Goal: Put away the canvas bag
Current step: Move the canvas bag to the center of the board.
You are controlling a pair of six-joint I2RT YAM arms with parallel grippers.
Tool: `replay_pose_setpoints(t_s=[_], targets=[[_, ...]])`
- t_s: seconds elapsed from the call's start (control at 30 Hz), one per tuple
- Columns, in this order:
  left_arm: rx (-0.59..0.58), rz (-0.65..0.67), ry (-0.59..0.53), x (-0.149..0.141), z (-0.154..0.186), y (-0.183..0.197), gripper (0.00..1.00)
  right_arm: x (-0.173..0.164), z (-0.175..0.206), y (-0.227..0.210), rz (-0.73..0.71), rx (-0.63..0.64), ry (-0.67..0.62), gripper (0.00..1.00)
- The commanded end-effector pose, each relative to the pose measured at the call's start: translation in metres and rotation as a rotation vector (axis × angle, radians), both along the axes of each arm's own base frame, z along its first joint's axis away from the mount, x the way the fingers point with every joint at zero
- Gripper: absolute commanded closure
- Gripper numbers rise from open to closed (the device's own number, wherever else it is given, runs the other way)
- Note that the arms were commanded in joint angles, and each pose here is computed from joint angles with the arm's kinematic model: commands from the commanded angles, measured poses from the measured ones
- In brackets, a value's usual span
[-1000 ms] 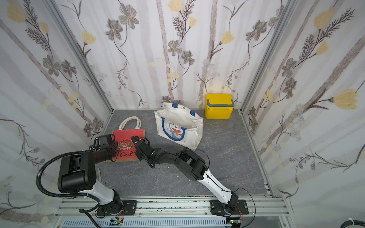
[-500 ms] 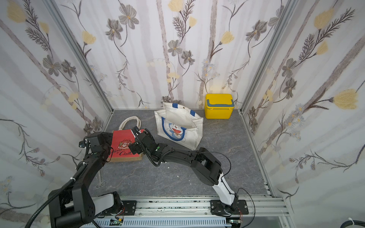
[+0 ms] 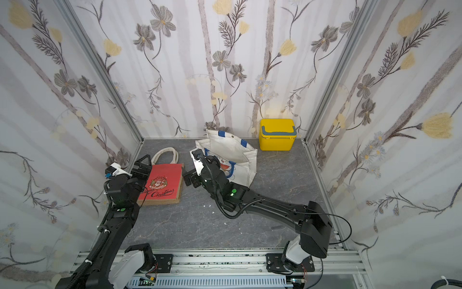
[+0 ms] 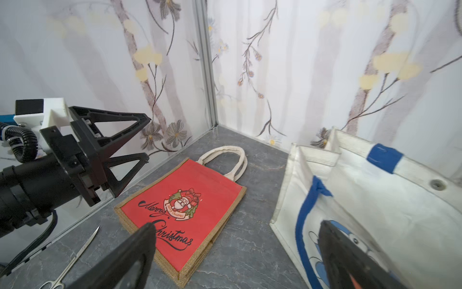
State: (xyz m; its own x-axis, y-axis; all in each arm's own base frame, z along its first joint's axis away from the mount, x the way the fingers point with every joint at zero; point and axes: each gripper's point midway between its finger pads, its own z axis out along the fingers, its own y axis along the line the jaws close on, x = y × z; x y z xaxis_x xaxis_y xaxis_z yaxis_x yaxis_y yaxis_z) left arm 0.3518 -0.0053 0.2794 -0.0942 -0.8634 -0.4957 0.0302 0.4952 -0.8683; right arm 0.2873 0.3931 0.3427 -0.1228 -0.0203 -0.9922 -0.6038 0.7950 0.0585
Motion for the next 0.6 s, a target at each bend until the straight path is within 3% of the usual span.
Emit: replay_pose_setpoints(t_s=[0.0, 0.23, 0.57], targets=[[0.052, -0.13, -0.066, 0.002, 0.023, -0.036, 0.0, -0.001, 0.016, -0.028, -0.059, 0.005, -0.05, 0.0], [0.153, -0.322, -0.119, 0.003, 0.033, -0.099, 0.0, 0.003, 0.028, -0.085, -0.133, 0.003, -0.036, 0.0], [0.267, -0.489, -0.09, 0.0, 0.01, -0.152, 0.0, 0.038, 0.029, -0.152, -0.201, 0.051, 0.035, 0.0]])
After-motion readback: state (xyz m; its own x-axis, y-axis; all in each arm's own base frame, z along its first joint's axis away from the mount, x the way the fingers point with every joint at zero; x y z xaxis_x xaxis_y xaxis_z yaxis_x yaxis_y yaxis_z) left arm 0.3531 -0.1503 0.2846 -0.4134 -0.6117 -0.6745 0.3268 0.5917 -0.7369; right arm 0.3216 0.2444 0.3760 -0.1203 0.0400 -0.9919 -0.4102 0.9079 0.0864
